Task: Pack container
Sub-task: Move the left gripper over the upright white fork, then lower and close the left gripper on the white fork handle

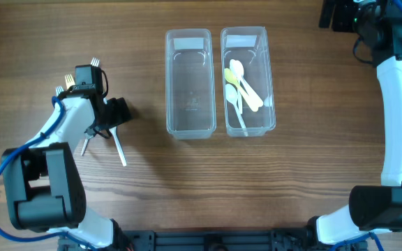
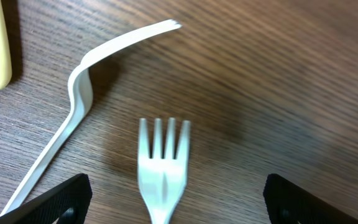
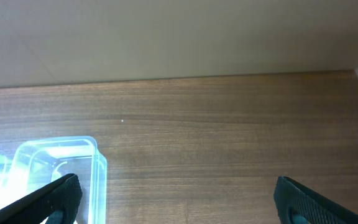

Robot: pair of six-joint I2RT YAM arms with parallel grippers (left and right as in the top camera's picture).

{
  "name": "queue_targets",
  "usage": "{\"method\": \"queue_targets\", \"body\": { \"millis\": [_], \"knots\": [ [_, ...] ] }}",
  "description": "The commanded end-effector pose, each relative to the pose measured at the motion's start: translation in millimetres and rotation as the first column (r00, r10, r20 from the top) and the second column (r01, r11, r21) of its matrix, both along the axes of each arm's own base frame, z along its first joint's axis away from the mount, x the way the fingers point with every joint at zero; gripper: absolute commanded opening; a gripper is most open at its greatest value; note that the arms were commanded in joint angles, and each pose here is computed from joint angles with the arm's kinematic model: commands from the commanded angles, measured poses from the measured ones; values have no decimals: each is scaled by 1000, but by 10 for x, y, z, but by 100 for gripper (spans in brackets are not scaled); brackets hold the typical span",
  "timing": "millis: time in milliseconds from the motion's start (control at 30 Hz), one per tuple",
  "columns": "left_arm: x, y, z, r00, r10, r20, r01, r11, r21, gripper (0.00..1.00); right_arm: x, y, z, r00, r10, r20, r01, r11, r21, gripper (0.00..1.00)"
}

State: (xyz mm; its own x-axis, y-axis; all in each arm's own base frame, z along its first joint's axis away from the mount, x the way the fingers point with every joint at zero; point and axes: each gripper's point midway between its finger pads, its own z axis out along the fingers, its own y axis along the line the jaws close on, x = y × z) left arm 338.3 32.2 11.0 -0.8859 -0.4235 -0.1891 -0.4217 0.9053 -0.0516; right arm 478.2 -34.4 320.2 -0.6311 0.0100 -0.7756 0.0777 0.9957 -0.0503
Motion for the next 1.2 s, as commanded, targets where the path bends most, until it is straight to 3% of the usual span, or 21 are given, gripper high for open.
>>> {"method": "queue_targets", "body": {
  "millis": [0, 233, 367, 567, 767, 967, 1100, 1133, 1167],
  "knots": [
    [-122, 60, -185, 998, -4, -68, 4, 1000, 1, 91, 13, -45, -38, 1000, -15, -8, 15, 1000, -12, 100],
    [-109, 59, -221, 998, -3, -69, 3, 1000, -2, 93, 12, -45, -38, 1000, -15, -8, 15, 1000, -12, 99],
    [-120, 6, -253, 997, -8, -77, 6, 999, -33, 87, 13, -45, -38, 1000, -15, -8, 15, 1000, -12, 99],
    [-152, -11, -256, 996, -2, -90, -2, 999, -42, 46, 13, -45, -38, 1000, -15, -8, 15, 1000, -12, 100],
    [-143, -56, -254, 996, -7, -85, 1, 998, -68, 22, 13, -45, -38, 1000, -15, -8, 15, 1000, -12, 99],
    [-137, -61, -252, 997, -8, -83, 2, 997, -71, 4, 13, -44, -38, 1000, -15, -8, 15, 1000, -12, 100],
    [-145, -60, -252, 996, -8, -86, 2, 997, -72, 8, 12, -45, -38, 1000, -15, -8, 15, 1000, -12, 99],
    [-146, -60, -253, 996, -8, -86, 2, 997, -71, 20, 13, -44, -38, 1000, -15, -8, 15, 1000, -12, 100],
    [-145, -60, -252, 996, -8, -86, 2, 997, -71, 51, 12, -45, -38, 1000, -15, -8, 15, 1000, -12, 100]
  ]
}}
